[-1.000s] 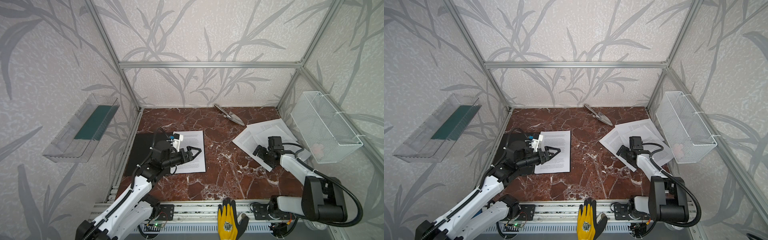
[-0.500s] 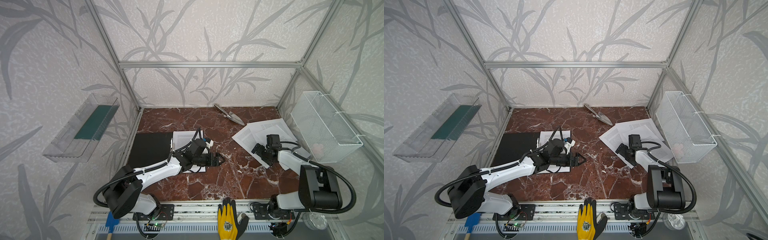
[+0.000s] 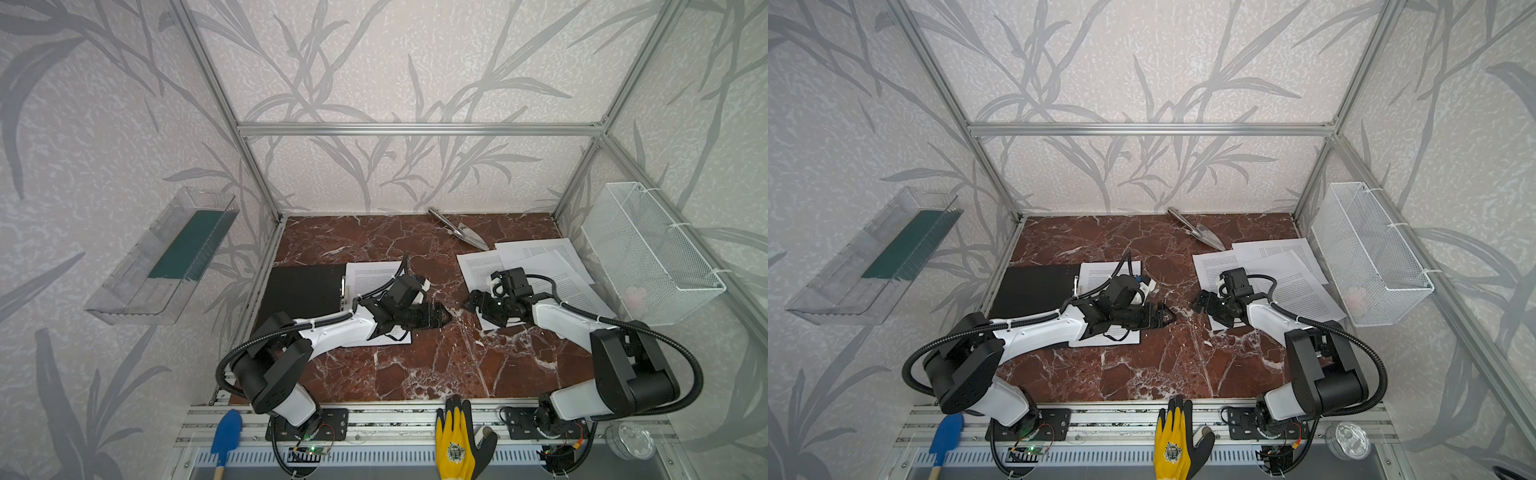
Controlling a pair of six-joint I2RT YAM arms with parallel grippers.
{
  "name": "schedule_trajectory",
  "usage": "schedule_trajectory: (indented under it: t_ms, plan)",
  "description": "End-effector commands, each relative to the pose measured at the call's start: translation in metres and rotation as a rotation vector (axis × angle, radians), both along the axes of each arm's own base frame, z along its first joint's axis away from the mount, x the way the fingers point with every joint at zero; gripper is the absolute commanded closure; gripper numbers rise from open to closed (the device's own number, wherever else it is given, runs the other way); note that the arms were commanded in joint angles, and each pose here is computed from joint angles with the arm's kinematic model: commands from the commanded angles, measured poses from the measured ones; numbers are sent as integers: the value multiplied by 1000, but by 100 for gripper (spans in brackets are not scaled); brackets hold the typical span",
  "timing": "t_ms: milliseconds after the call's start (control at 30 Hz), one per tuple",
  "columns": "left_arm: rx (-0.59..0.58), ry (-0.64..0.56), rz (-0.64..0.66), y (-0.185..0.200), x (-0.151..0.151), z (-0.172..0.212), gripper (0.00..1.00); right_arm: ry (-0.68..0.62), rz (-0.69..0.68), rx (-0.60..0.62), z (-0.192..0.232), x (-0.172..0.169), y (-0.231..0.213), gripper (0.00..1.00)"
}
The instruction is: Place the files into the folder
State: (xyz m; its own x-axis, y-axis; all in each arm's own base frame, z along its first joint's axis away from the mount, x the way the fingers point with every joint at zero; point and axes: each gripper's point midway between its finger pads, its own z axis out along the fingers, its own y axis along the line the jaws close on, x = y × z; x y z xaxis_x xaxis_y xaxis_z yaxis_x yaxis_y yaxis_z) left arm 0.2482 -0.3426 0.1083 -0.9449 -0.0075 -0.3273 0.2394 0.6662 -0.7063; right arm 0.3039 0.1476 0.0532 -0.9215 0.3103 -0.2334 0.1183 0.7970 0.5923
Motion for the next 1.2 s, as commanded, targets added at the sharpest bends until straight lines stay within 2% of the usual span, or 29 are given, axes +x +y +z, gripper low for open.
schedule_trajectory:
  t_ms: [0, 133, 233, 333, 567, 700, 833, 1000, 1067, 1167]
  plan:
    - [-13, -41, -4, -4, 9, 10, 12, -92, -25, -18, 26, 12, -8, 6]
    - [-36, 2, -55, -20, 6, 2, 19, -44, -207, -262, 14, 16, -64, 5]
    - [-63, 29, -75, -32, 6, -3, 22, -21, -273, -277, 8, 20, -85, 5]
    - [-65, 46, -80, -40, 8, -10, 22, 10, -280, -280, 1, 21, -92, 5]
    - [-51, 57, -92, -49, 14, -15, 23, 95, -196, -174, -26, 21, -67, 5]
    - [0, 51, -79, -44, 20, -19, 23, 114, -146, -121, -33, 16, -47, 6]
    - [0, 57, -52, -37, 29, -21, 27, 61, 15, -19, -16, 12, 3, 9]
    - [-25, 57, -26, -28, 37, -20, 27, -129, 23, 105, 32, 21, 10, 9]
    - [-27, 55, -25, -25, 39, -22, 27, -159, -44, 36, 33, 21, -9, 9]
    - [-22, 54, -52, -28, 41, -24, 27, -85, -158, -189, 10, 13, -54, 8]
